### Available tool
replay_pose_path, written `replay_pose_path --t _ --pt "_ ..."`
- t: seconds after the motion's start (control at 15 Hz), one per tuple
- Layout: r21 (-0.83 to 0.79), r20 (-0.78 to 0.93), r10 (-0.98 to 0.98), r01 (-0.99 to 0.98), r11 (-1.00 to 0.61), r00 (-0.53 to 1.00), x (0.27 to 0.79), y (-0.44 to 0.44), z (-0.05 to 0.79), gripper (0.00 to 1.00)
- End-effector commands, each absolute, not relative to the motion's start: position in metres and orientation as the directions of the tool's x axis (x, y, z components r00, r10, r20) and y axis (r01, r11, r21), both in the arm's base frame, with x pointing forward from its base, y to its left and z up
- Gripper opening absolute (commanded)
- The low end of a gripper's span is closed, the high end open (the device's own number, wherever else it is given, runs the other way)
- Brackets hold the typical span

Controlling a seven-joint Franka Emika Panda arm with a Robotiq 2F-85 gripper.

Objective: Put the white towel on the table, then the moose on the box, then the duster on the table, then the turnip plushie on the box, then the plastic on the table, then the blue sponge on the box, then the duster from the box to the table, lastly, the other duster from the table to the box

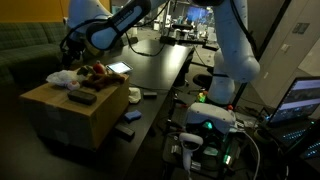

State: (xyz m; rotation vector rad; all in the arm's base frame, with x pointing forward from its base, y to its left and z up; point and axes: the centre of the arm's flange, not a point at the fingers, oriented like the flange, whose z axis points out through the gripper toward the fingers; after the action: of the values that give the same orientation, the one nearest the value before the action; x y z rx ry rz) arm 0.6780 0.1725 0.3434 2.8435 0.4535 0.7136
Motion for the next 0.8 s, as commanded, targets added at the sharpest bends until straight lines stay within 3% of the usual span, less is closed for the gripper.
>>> replay_pose_path --t 0.0,0.73 --pt "0.225 0.417 0.344 0.271 -0.936 0.841 0.668 0.197 0.339 1.0" --pt "0.135 0.351 0.341 0.314 -0.94 0.872 0.662 0.226 0.281 1.0"
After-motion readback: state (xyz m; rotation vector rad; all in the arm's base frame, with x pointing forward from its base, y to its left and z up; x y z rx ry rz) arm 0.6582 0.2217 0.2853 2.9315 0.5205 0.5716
